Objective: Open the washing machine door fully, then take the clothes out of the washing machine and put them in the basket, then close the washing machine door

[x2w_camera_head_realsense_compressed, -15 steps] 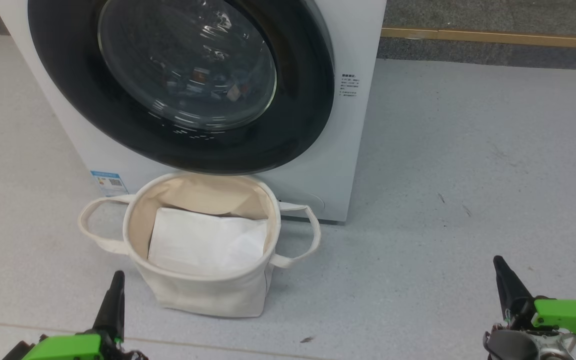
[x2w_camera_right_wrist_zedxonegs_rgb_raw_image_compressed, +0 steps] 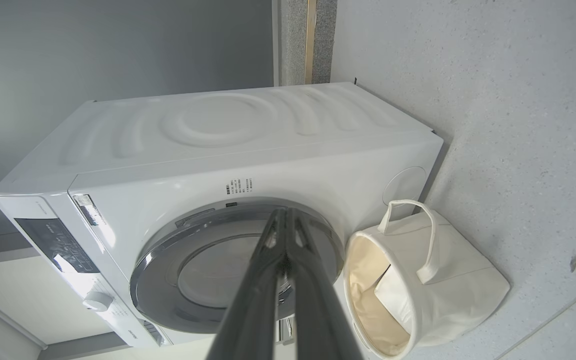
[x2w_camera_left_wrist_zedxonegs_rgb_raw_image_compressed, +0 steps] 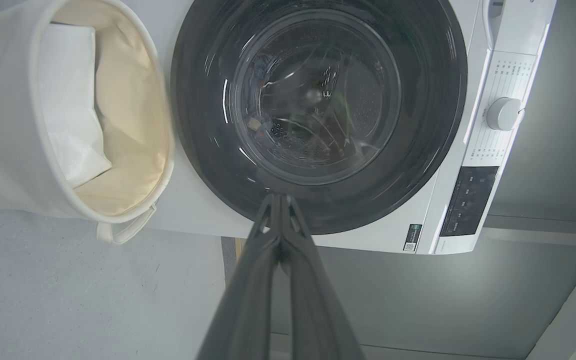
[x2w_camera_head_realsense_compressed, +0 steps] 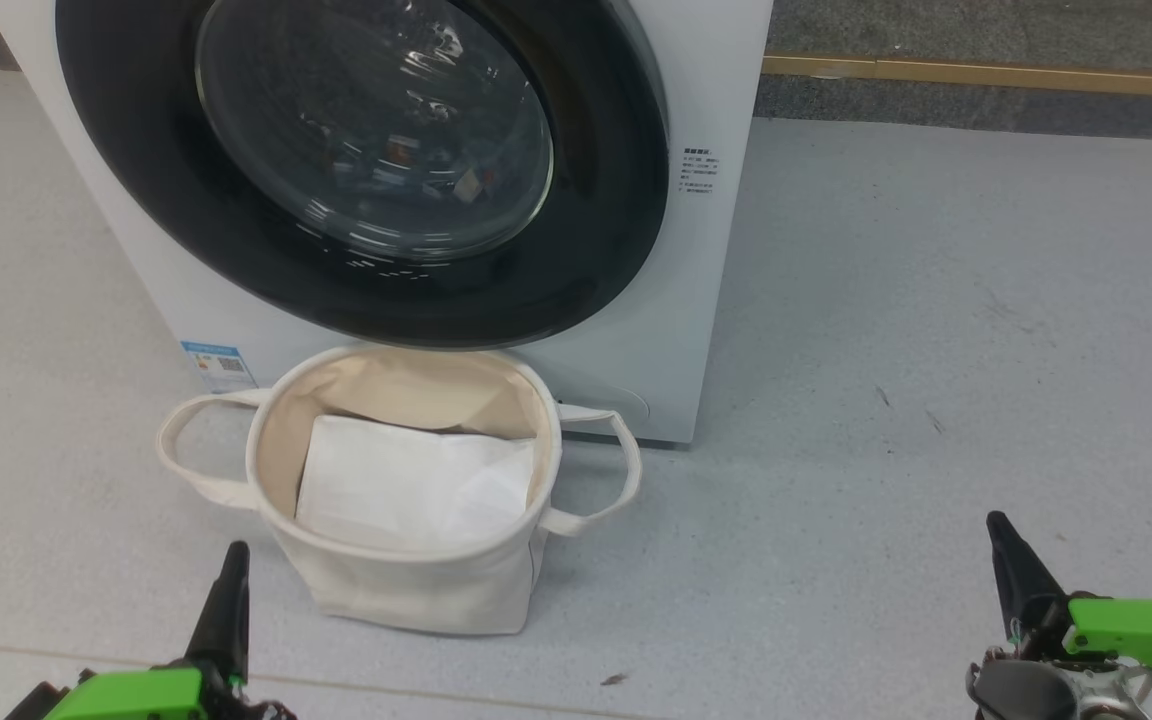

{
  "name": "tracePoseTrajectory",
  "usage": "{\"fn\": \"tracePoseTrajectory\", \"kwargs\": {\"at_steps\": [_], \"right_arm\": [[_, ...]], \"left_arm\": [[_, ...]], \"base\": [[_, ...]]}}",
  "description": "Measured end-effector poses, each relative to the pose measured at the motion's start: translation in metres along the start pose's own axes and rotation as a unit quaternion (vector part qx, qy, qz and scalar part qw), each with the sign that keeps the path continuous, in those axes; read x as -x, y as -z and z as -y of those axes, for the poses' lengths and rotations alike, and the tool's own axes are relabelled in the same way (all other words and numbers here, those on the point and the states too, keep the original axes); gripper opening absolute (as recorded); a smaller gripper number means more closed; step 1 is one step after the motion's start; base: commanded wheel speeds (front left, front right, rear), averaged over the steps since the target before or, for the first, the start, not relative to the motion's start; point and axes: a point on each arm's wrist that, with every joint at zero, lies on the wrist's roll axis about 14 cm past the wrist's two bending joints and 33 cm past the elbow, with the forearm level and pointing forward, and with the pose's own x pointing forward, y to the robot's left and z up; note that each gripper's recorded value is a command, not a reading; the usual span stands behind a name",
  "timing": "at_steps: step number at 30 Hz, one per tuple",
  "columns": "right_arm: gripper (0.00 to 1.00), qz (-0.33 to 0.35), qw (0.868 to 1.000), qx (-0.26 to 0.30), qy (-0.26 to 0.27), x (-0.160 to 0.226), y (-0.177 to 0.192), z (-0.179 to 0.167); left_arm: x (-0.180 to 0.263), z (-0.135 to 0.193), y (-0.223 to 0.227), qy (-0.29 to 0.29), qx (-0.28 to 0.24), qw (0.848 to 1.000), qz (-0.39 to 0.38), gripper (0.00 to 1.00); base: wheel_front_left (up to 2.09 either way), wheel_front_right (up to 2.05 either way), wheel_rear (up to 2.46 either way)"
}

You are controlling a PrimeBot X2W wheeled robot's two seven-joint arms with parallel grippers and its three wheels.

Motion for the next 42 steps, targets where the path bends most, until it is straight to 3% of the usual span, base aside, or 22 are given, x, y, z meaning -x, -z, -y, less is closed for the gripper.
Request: {"fn": "tracePoseTrajectory", "kwargs": {"at_steps": [42], "right_arm": [[0.00,0.000,1.000,0.000,0.000,0.0000,0.0000,0.0000]], "left_arm": [[0.0000,0.0000,0.0000,0.000,0.000,1.000,0.000,0.00]], "base": [[0.00,0.00,0.00]]}}
